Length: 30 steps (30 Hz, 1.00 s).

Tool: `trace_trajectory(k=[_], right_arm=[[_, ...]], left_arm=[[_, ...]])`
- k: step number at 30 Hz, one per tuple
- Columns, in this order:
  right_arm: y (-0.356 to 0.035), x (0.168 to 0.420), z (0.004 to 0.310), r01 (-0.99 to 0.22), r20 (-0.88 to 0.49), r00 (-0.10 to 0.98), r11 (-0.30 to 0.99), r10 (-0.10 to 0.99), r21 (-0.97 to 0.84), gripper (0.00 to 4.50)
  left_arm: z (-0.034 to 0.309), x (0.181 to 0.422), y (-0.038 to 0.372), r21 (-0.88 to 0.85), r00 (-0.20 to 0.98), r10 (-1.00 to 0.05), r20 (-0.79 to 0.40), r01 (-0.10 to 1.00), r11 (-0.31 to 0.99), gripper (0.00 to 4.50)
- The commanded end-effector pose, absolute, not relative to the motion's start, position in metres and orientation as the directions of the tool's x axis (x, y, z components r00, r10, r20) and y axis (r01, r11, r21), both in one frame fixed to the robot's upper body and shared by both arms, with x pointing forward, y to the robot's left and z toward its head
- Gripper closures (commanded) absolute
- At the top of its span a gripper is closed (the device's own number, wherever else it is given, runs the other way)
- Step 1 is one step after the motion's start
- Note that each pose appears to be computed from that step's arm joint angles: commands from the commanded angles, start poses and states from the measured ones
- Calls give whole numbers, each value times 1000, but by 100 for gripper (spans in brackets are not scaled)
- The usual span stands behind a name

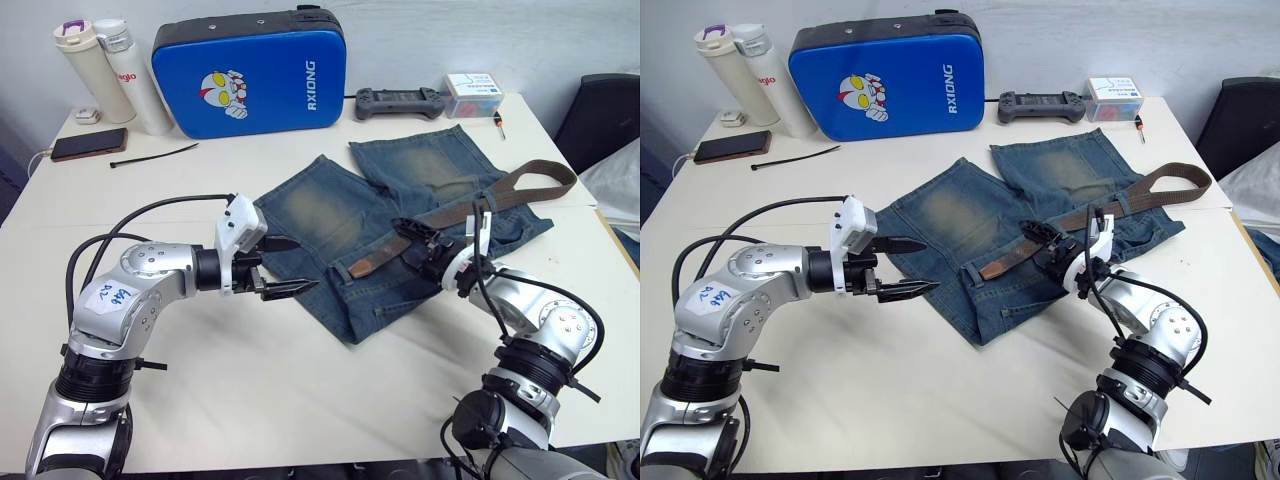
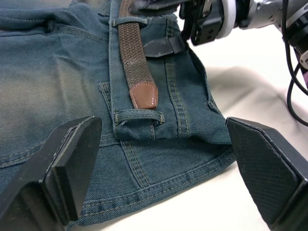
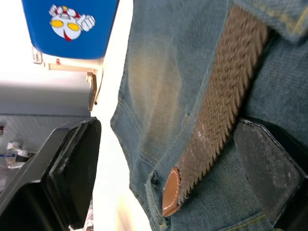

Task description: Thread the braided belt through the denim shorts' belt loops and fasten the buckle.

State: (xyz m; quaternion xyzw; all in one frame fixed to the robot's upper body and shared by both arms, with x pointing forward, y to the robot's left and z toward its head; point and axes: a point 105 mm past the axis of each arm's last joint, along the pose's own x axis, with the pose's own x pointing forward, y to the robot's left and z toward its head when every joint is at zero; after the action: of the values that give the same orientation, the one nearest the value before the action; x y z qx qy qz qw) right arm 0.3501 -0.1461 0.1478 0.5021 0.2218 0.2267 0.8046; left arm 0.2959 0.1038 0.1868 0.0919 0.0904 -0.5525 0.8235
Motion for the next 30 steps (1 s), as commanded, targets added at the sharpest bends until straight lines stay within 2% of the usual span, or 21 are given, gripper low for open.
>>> trace_trajectory(k=[1,3,4,8,9,10,16,30], right_arm=[[-145,351,147,-161,-135,803,429,581,889,71],[-145,351,147,-172,-128,808,439,574,882,166],[-145,350,149,-178,-119,815,441,567,880,198],[-146,351,165,-214,-49,837,408,546,888,396],[-146,351,168,-219,-37,840,400,542,890,431],[-145,351,170,-225,-30,842,401,539,888,447],[-132,344,172,-300,-4,830,453,557,839,447],[-117,338,141,-313,-41,816,500,577,807,447]], left_arm=[[196,291,101,97,365,-901,-235,931,352,0],[194,291,102,96,369,-898,-240,929,357,0],[193,290,103,95,371,-897,-242,929,359,0],[191,290,104,95,373,-894,-250,928,360,0],[191,290,104,95,373,-893,-251,928,360,0],[191,290,104,95,373,-893,-252,928,361,0],[192,295,108,104,381,-887,-263,925,366,0],[194,299,120,119,402,-866,-297,915,384,0]])
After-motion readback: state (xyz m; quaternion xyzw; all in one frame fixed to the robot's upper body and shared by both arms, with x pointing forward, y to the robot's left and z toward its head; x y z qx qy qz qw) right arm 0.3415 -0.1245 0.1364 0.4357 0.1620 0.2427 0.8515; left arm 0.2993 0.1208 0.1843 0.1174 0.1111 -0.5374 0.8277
